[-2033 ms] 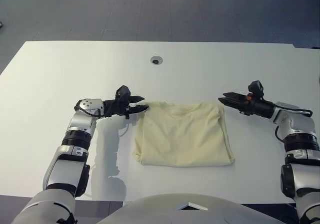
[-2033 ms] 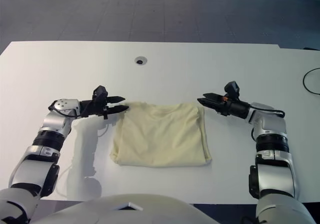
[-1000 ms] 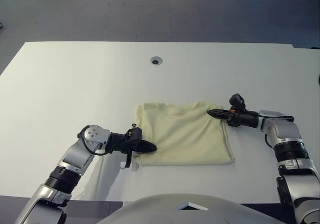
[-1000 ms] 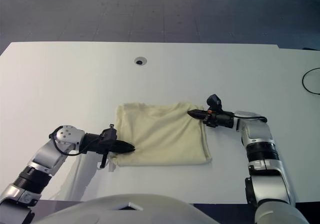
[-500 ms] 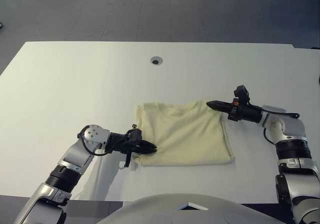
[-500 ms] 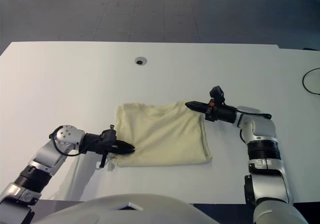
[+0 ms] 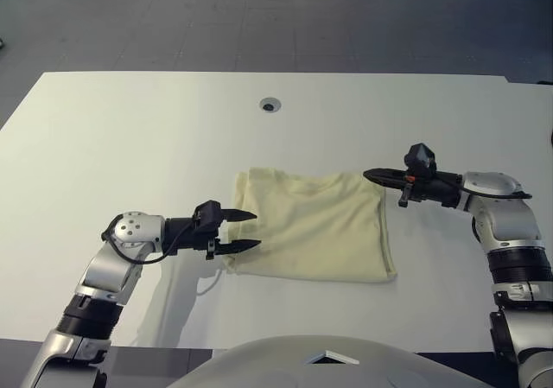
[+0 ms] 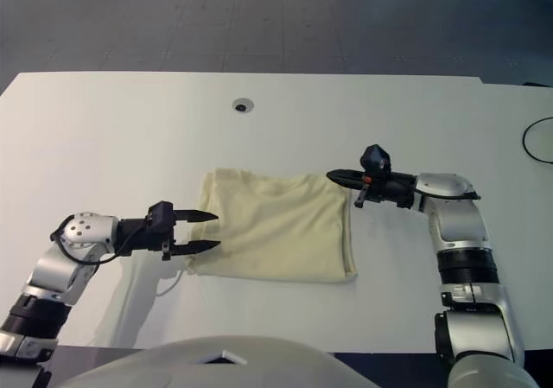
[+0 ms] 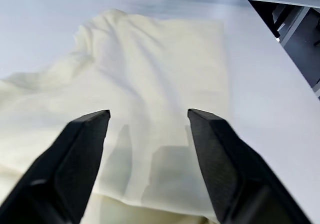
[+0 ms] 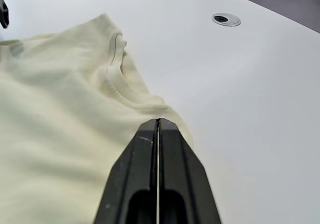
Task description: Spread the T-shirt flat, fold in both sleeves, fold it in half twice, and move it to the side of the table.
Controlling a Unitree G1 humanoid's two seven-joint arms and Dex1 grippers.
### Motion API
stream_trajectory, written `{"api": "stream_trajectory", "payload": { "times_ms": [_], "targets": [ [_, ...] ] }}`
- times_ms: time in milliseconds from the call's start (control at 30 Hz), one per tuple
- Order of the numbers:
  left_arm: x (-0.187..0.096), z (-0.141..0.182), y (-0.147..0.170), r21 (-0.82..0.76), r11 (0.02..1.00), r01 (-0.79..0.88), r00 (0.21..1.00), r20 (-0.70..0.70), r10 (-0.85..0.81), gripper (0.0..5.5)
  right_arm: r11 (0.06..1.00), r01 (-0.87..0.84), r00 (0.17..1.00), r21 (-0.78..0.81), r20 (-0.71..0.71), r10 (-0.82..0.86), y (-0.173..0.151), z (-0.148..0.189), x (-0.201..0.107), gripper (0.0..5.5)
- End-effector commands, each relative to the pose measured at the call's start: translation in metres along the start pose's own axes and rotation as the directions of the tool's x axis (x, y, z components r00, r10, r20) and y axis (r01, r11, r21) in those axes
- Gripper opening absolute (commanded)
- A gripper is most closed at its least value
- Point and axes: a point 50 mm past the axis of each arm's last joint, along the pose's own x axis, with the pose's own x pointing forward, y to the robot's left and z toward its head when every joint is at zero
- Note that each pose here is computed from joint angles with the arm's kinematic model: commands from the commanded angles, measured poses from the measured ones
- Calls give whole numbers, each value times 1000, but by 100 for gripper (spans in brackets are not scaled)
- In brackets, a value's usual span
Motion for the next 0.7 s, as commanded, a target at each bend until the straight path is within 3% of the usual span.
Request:
{"api": "stream_trajectory", "payload": {
  "times_ms": [33, 400, 700],
  "targets": [
    [-3, -1, -6, 69, 997, -15, 996, -82, 21, 358, 997, 6, 999, -80, -44, -9, -4, 1, 5, 0],
    [7, -24, 3, 187, 979, -83, 966, -228, 125, 533, 984, -61, 976, -168, -216, 23, -3, -24, 10, 0],
    [-5, -26, 11, 225, 969, -103, 949, -269, 164, 537, 977, -96, 943, -189, -331, 29, 0, -44, -3, 0]
  ]
}}
